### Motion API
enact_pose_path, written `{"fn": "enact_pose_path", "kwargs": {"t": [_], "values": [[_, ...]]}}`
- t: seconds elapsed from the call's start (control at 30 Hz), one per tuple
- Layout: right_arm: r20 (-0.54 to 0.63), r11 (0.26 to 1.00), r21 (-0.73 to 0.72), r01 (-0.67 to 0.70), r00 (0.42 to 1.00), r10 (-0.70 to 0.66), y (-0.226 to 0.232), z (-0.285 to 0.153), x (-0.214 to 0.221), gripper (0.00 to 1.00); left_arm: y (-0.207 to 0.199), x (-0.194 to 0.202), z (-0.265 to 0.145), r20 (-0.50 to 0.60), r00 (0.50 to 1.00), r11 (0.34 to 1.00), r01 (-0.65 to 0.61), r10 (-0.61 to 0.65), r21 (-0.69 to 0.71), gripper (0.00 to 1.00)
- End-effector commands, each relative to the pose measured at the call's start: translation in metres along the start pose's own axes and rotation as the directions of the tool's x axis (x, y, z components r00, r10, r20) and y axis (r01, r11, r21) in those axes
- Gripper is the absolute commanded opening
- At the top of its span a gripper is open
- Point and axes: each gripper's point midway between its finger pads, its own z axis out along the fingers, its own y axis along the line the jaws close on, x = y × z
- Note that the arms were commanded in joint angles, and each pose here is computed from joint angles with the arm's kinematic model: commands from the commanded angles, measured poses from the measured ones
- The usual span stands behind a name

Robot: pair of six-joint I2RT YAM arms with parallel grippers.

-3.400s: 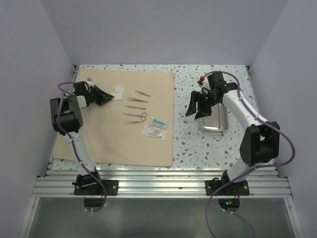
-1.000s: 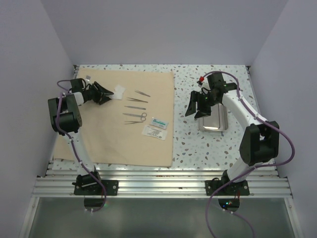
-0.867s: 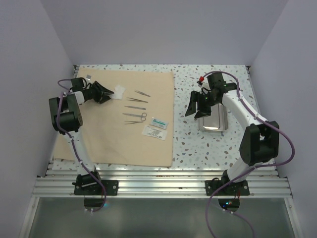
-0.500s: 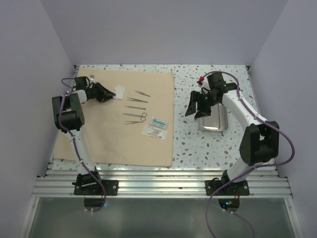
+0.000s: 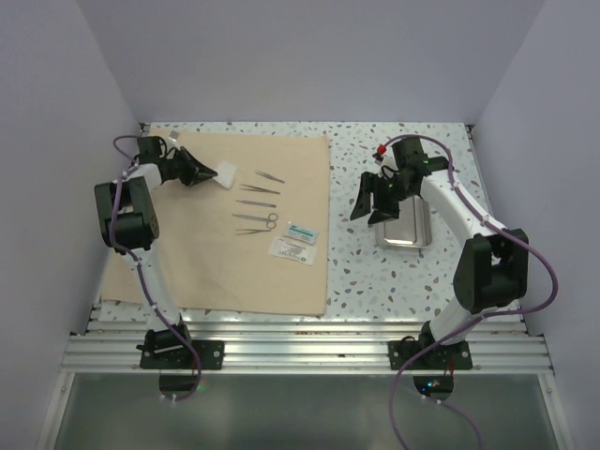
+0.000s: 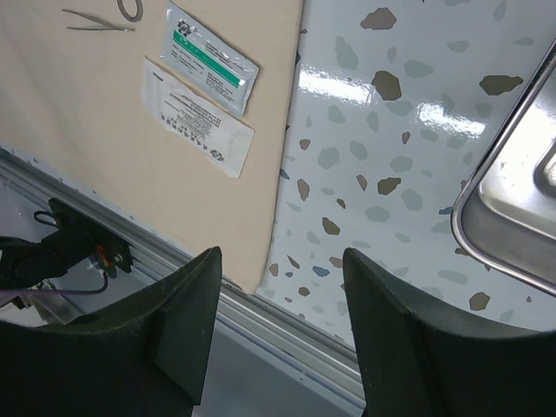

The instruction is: Prepare the surgical pack

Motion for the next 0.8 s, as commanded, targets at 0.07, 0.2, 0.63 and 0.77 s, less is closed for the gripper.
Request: {"fn": "enact_pose_path", "kwargs": {"t": [0.07, 0.2, 0.63, 0.77], "values": [[0.007, 0.999, -0.039, 0.009, 1.000, -0.009, 0.008, -0.002, -0.001, 0.62, -0.062, -0.017, -0.012, 0.048, 0.985, 0.971, -0.170, 0.164, 0.167, 0.00], [0.005, 0.999, -0.029, 0.013, 1.000, -0.013, 0.006, -0.002, 0.000, 0.62, -0.071, -0.025, -0.004, 0.048, 0.982, 0.959, -0.187, 0.181, 0.211, 0.00], [-0.012, 1.000, -0.005, 0.004, 1.000, -0.004, 0.003, -0.002, -0.001, 0.62, -0.079, -0.017, 0.014, -0.001, 0.987, 0.937, -0.151, 0.159, 0.315, 0.00], [-0.015, 1.000, -0.008, 0.000, 1.000, 0.000, 0.003, 0.000, -0.001, 0.62, -0.080, 0.003, 0.011, -0.032, 0.983, 0.935, -0.160, 0.179, 0.317, 0.00]]}}
